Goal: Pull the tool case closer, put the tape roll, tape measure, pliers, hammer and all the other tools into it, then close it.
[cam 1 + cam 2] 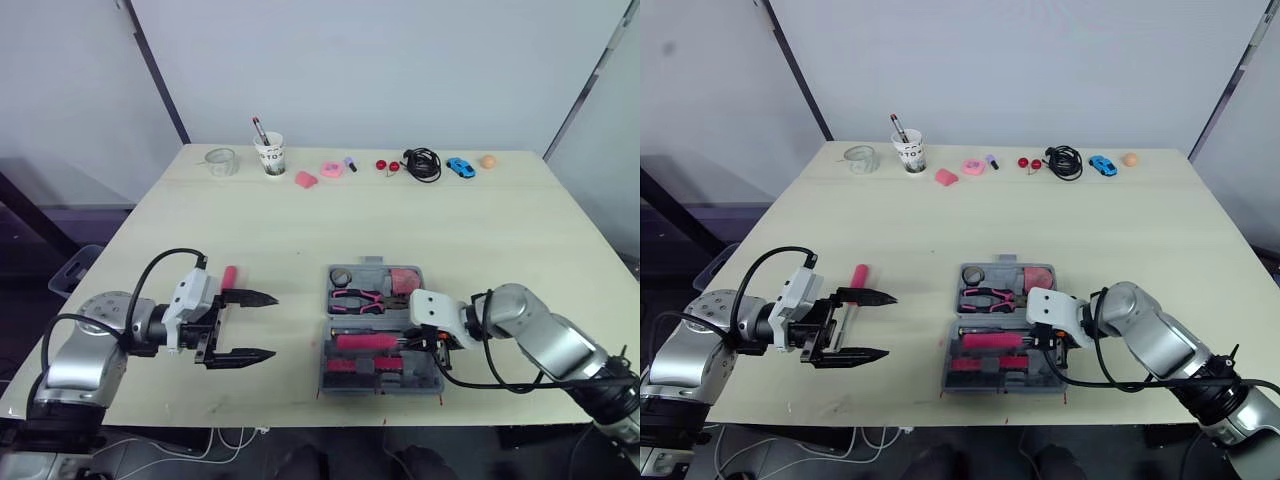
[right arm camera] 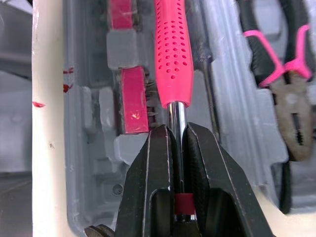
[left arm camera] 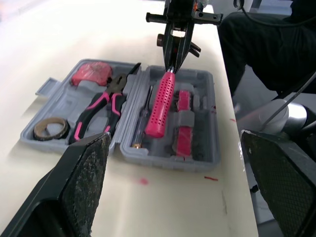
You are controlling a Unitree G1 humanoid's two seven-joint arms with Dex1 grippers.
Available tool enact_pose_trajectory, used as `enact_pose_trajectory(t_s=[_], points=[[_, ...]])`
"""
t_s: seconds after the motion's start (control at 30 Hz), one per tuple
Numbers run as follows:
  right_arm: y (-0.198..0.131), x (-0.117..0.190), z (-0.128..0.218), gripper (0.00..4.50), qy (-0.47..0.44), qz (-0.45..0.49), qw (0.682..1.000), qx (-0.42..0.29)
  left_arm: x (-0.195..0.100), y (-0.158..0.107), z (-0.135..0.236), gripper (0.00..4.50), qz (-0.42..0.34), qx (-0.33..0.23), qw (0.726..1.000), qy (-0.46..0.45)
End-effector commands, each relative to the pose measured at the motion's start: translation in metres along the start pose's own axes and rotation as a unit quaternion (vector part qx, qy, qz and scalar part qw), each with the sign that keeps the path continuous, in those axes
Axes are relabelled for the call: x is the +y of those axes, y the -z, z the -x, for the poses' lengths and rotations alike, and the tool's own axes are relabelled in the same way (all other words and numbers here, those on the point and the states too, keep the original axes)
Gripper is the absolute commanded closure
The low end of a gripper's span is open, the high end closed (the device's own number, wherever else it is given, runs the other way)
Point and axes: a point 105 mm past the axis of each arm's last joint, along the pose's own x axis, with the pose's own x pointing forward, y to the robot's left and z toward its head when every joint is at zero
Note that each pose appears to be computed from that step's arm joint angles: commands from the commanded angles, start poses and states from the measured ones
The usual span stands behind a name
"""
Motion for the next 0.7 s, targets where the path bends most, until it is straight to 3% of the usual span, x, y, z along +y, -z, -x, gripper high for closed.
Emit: enact_pose_trajectory(t_s=[0.03,0.7], points=[[-0.010,-0.007,0.002,4.43,0.017,0.041,0.999,0.001,0.002,-0.002,0.003,0.00,-0.025,0.011,1.000,0.011],[-0.013,-0.008,-0.016,4.43,0.003,0.062,0.998,-0.006,0.000,-0.009,-0.010,0.00,-0.047,0.006,0.998,0.038]])
